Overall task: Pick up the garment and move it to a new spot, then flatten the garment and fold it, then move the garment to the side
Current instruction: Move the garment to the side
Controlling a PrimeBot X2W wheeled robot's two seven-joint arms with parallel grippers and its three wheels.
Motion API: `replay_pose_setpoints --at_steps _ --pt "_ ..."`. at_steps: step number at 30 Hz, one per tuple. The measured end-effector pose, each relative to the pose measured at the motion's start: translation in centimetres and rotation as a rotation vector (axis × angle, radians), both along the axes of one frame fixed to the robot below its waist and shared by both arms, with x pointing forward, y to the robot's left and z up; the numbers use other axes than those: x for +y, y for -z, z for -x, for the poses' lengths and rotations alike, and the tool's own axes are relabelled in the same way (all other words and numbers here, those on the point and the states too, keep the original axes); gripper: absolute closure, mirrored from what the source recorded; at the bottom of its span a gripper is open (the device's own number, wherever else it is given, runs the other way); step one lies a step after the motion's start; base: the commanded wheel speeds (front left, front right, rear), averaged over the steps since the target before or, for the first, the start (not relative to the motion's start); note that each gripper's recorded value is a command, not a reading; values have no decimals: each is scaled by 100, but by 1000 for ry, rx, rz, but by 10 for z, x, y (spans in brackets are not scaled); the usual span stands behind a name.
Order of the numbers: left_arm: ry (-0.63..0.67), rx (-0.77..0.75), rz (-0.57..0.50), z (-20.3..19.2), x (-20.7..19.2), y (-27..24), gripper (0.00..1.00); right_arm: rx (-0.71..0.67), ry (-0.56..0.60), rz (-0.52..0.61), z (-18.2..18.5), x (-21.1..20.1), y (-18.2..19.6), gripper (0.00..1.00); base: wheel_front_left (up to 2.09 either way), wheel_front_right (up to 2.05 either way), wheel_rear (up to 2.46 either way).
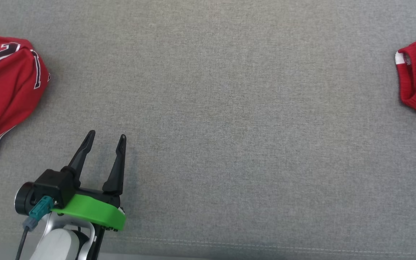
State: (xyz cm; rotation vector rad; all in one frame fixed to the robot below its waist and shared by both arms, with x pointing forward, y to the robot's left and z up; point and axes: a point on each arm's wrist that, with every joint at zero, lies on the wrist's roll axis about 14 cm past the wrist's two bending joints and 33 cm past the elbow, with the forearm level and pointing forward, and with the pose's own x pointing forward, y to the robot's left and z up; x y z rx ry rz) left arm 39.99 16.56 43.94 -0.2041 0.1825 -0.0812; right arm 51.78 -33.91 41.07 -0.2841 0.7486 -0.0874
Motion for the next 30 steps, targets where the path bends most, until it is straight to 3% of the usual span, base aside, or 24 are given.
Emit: replay_pose_setpoints --at_steps 13,18,26,30 --pt "23 -66 10 -7 -9 -17 0 -496 -99 -69 -5 32 -94 0 0 0 0" --pt "48 -48 22 -1 -18 -13 0 -581 -109 -87 25 38 -97 0 0 0 0" --pt "85 -79 27 3 -32 -25 0 -713 -34 -152 73 38 -98 0 0 0 0" --pt "92 -82 26 10 -34 -26 0 -692 7 -208 96 49 -80 0 0 0 0"
